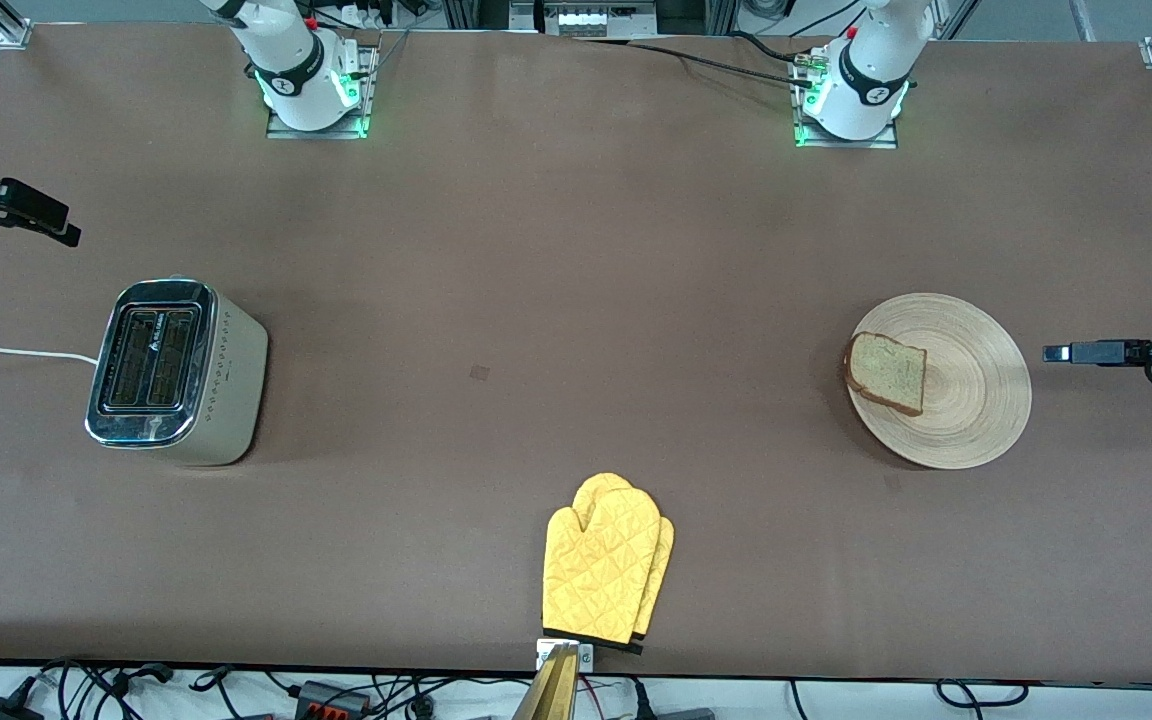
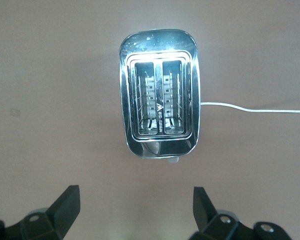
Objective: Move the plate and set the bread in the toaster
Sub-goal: 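Reach the left gripper toward the rim of the wooden plate, then grip the plate rim with the left gripper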
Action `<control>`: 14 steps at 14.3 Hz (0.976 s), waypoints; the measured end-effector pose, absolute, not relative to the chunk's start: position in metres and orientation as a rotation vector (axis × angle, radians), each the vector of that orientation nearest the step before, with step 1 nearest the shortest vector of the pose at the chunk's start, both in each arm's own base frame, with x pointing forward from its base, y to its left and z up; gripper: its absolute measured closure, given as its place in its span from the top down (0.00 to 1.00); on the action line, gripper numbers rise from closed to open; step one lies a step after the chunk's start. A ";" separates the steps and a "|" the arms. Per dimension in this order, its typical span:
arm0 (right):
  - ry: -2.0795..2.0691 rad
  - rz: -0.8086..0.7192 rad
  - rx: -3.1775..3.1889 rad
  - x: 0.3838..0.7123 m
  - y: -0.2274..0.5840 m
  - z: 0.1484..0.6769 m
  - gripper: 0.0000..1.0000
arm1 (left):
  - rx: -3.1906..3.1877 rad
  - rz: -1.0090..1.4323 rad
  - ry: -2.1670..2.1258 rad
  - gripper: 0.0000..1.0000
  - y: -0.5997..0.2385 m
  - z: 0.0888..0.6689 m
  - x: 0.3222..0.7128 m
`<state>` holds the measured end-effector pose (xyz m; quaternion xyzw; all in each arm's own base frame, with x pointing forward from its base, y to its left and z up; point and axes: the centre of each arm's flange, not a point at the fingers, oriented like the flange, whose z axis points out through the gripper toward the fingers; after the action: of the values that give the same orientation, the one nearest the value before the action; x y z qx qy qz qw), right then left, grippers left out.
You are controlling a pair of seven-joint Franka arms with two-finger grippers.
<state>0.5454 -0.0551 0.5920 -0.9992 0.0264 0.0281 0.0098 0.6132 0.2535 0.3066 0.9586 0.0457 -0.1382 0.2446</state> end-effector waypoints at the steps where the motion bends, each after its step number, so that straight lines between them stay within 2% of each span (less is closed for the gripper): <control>1: 0.082 0.088 -3.120 0.546 -0.055 0.592 1.00 | 2.611 -0.366 0.130 1.00 0.262 0.290 0.612; 14: 0.085 0.090 -3.119 0.546 -0.056 0.591 1.00 | 2.548 -0.396 0.068 1.00 0.289 0.190 0.582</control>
<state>0.5459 -0.0562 0.5910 -0.9992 0.0273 0.0288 0.0098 0.5822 0.2889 0.1901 0.9491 0.0251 -0.1475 0.2773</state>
